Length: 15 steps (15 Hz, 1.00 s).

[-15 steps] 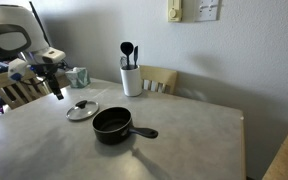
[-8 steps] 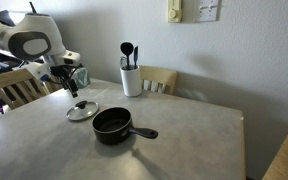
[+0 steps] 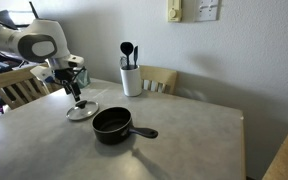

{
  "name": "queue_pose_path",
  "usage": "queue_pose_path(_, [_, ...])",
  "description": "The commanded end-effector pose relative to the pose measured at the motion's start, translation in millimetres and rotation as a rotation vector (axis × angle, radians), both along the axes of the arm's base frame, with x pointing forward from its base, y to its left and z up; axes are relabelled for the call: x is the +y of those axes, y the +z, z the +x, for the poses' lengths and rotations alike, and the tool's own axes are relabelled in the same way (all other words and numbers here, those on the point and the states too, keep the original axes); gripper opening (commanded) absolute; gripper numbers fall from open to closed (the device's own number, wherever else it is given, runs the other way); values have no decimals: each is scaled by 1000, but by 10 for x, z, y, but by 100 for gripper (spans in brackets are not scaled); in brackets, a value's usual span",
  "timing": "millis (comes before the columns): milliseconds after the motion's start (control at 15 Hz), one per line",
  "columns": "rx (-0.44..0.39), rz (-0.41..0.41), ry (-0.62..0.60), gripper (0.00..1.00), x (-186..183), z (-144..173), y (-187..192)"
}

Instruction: Put the glass lid on top of the black pot

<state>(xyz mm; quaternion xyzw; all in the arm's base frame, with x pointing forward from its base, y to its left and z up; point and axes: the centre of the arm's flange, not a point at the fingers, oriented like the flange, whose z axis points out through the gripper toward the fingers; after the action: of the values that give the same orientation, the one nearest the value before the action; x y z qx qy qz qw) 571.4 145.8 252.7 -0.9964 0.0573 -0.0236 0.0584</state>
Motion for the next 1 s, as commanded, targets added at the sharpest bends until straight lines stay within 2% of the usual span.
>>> queue_pose_path(0, [32, -54, -8, 100, 121, 312, -149])
queue_pose_path(267, [45, -88, -7, 100, 366, 518, -262])
queue_pose_path(467, [70, -116, -28, 100, 508, 514, -350])
queue_pose_path(600, [80, -140, -54, 100, 546, 497, -426])
queue_pose_path(933, [32, -210, -135, 100, 438, 538, -601])
